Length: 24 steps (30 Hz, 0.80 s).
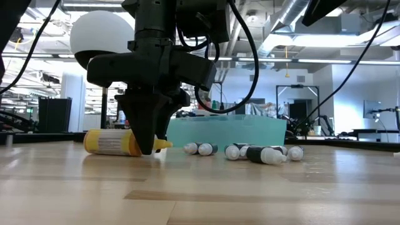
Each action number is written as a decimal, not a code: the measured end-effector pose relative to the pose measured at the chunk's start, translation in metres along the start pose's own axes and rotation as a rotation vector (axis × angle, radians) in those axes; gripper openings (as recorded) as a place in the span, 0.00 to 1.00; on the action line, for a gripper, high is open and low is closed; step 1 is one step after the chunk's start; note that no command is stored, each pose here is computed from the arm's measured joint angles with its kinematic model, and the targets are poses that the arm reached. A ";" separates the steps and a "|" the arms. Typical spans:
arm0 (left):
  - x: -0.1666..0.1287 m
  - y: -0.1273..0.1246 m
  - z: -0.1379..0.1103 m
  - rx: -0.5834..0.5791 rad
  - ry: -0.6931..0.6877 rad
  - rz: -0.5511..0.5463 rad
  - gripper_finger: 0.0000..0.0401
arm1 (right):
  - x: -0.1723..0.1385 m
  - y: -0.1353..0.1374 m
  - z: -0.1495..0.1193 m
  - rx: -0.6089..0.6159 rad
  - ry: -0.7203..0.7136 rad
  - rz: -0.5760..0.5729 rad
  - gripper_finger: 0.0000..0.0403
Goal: Pick & Place food coloring
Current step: Put the large yellow food coloring bottle into the green bin
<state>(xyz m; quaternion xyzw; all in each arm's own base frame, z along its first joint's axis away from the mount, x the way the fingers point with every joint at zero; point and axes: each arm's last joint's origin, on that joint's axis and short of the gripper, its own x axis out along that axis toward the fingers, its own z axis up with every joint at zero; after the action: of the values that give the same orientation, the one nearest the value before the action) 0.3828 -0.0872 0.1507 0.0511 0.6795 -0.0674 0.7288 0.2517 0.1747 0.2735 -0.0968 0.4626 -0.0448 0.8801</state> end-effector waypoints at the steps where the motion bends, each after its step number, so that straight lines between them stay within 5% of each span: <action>1: 0.000 0.000 0.000 0.000 0.000 0.000 0.29 | 0.000 0.000 0.000 0.000 0.000 0.000 0.29; 24: -0.046 -0.005 0.024 0.096 -0.221 0.065 0.30 | 0.000 0.000 0.000 0.001 0.001 0.001 0.29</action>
<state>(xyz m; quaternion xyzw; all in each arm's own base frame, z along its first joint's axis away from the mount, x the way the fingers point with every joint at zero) 0.4024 -0.0949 0.1986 0.1003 0.5889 -0.0814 0.7978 0.2515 0.1747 0.2737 -0.0961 0.4631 -0.0445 0.8800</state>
